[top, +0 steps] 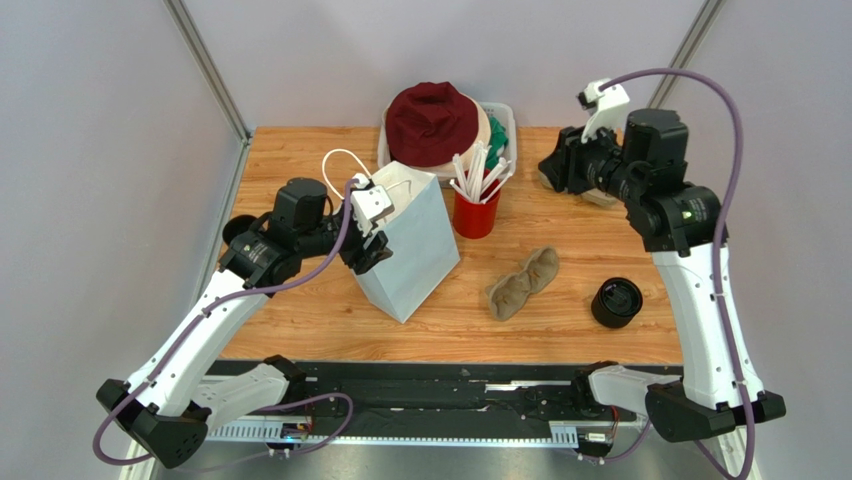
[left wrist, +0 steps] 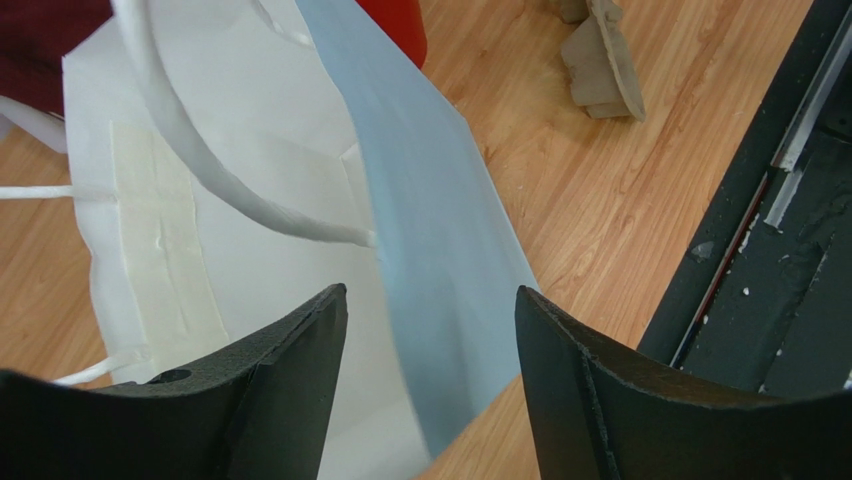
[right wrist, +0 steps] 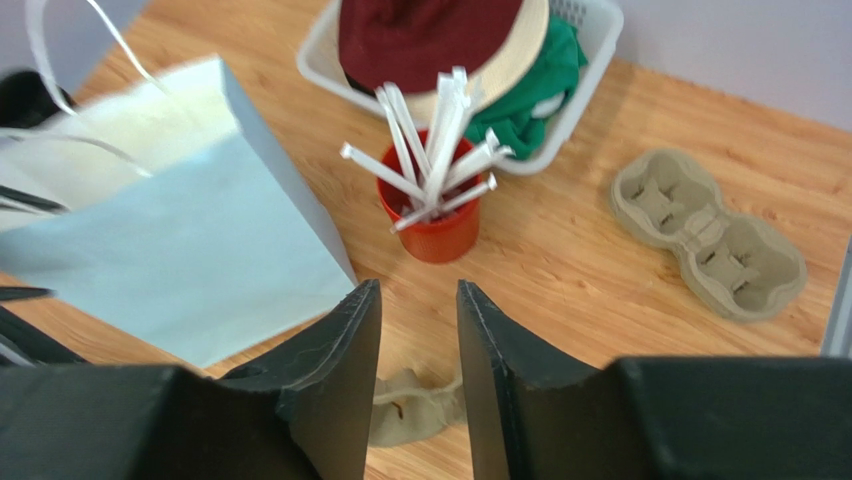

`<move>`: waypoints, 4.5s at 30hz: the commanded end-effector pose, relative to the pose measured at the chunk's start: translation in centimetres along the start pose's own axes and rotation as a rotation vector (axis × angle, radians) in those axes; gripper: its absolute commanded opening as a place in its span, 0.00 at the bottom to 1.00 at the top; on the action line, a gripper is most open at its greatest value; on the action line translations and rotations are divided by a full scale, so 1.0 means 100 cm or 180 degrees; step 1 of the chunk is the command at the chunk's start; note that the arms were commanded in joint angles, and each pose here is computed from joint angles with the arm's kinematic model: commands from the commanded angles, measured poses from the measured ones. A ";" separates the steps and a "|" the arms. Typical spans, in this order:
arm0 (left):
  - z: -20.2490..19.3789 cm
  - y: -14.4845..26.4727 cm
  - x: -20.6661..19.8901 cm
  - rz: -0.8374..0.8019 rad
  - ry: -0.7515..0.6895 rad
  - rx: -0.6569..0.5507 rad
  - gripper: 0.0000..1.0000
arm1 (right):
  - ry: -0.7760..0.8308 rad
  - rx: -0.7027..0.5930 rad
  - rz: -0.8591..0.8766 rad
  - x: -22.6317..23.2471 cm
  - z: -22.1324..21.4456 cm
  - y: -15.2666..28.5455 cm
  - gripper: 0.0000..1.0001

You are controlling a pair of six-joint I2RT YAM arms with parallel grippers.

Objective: Pack the takeout coffee

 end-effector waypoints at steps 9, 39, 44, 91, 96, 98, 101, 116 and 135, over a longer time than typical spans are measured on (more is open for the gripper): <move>0.029 0.013 -0.013 -0.0254 -0.0093 -0.0332 0.73 | 0.0437 0.1051 -0.0037 -0.031 -0.149 -0.058 0.49; 0.059 0.076 0.002 0.0399 -0.0230 -0.0774 0.88 | 0.0869 0.2466 0.0080 -0.028 -0.280 -0.093 0.69; 0.057 0.081 0.004 0.0458 -0.0177 -0.0832 0.88 | 0.0929 0.2362 0.0038 -0.027 -0.273 -0.115 0.69; 0.044 0.082 0.011 0.0529 -0.0022 -0.0829 0.88 | 0.1007 0.2285 0.0257 -0.016 -0.321 -0.153 0.70; 0.044 0.082 0.011 0.0536 -0.0027 -0.0832 0.88 | 0.0990 0.2285 0.0310 -0.013 -0.324 -0.157 0.71; 0.043 0.082 0.011 0.0539 -0.0023 -0.0827 0.88 | 0.1004 0.2266 0.0305 -0.013 -0.324 -0.158 0.71; 0.043 0.082 0.011 0.0543 -0.0014 -0.0831 0.88 | 0.0995 0.2259 0.0274 -0.014 -0.324 -0.159 0.70; 0.041 0.083 0.010 0.0527 -0.0004 -0.0836 0.88 | 0.0972 0.2315 0.0244 -0.017 -0.338 -0.164 0.58; 0.067 0.107 0.016 0.0719 -0.0158 -0.0916 0.89 | 0.0968 0.1713 -0.0204 -0.030 -0.230 -0.125 0.40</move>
Point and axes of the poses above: each gripper's point midway between its finger pads, its own y axis back along the fingers, its own x axis along the line the jaws close on, z = x × y, the point moved 4 cm from there along y, back along the fingers, and after that the axes turned 1 degree about -y, right-handed, at the moved point
